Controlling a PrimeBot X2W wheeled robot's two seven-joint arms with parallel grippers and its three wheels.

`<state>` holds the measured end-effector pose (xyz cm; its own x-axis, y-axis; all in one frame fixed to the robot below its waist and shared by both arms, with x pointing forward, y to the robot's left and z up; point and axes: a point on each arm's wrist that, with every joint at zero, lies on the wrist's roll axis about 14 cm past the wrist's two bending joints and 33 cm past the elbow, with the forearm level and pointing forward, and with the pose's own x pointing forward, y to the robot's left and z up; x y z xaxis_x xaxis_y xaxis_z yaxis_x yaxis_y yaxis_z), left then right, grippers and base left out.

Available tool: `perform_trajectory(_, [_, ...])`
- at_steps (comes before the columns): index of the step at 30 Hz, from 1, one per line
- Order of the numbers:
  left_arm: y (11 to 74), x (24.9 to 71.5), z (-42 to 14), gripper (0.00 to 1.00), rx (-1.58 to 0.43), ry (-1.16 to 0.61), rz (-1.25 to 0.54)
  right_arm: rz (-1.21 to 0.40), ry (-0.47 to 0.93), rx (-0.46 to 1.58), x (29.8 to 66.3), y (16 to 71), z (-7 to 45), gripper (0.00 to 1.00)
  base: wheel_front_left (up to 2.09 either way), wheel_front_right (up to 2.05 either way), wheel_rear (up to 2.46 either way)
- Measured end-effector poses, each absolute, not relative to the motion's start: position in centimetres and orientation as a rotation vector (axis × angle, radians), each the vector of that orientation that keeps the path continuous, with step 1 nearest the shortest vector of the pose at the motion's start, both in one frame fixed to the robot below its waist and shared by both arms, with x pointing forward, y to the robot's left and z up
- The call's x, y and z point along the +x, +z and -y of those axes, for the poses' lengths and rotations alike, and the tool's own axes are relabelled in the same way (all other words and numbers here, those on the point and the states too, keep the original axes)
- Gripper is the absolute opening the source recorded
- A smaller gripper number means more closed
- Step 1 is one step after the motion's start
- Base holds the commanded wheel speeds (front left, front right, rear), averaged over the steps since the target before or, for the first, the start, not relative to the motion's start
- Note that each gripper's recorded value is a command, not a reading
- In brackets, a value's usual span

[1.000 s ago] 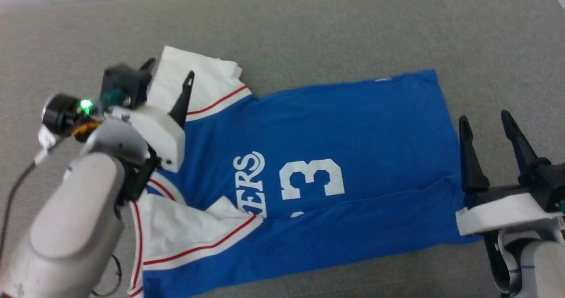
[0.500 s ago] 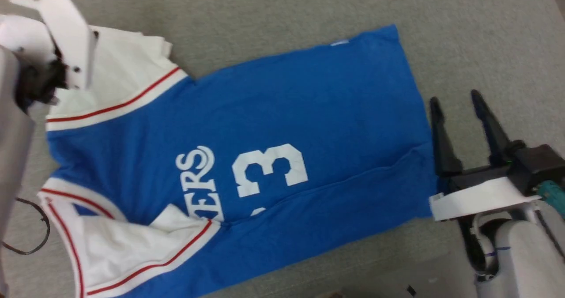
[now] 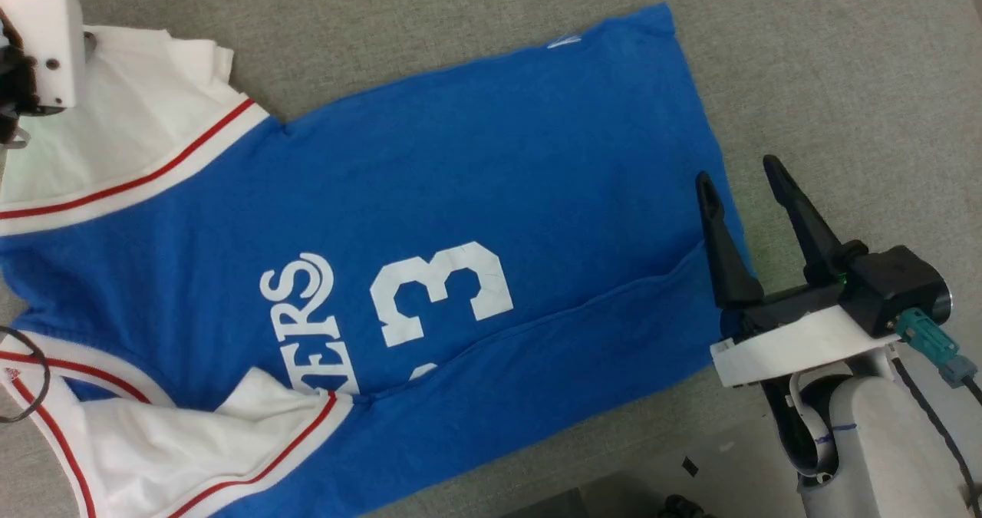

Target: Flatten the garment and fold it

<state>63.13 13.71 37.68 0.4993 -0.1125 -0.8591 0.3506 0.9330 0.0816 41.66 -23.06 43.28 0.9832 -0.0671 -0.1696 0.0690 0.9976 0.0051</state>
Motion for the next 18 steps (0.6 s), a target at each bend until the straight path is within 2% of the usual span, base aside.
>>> perform_trajectory(1, [37.5, 63.0, -13.7, 1.0, 0.242, -0.287, -1.031, -0.168, -0.067, 0.01, 41.8, 43.3, 23.0, 1.0, 0.0, 0.0, 0.0])
perform_trajectory(2, [37.4, 62.8, -13.6, 0.81, 0.22, -0.292, -1.048, -0.164, -0.066, 0.009, 41.9, 43.4, 23.0, 1.0, 0.0, 0.0, 0.0])
perform_trajectory(3, [37.5, 62.6, -13.6, 0.32, 0.197, -0.299, -1.064, -0.161, -0.065, 0.009, 42.0, 43.5, 23.0, 1.0, 0.0, 0.0, 0.0])
perform_trajectory(4, [37.5, 62.4, -13.5, 0.0, 0.18, -0.305, -1.077, -0.156, -0.064, 0.009, 42.2, 43.6, 23.0, 1.0, 0.0, 0.0, 0.0])
perform_trajectory(9, [37.7, 61.8, -12.8, 0.0, 0.145, -0.327, -1.038, -0.15, -0.062, 0.041, 42.6, 43.7, 22.8, 1.0, 0.0, 0.0, 0.0])
perform_trajectory(18, [40.0, 61.2, -13.3, 0.0, 0.183, -0.317, -0.817, -0.114, -0.041, 0.024, 43.2, 46.2, 23.2, 1.0, 0.0, 0.0, 0.0])
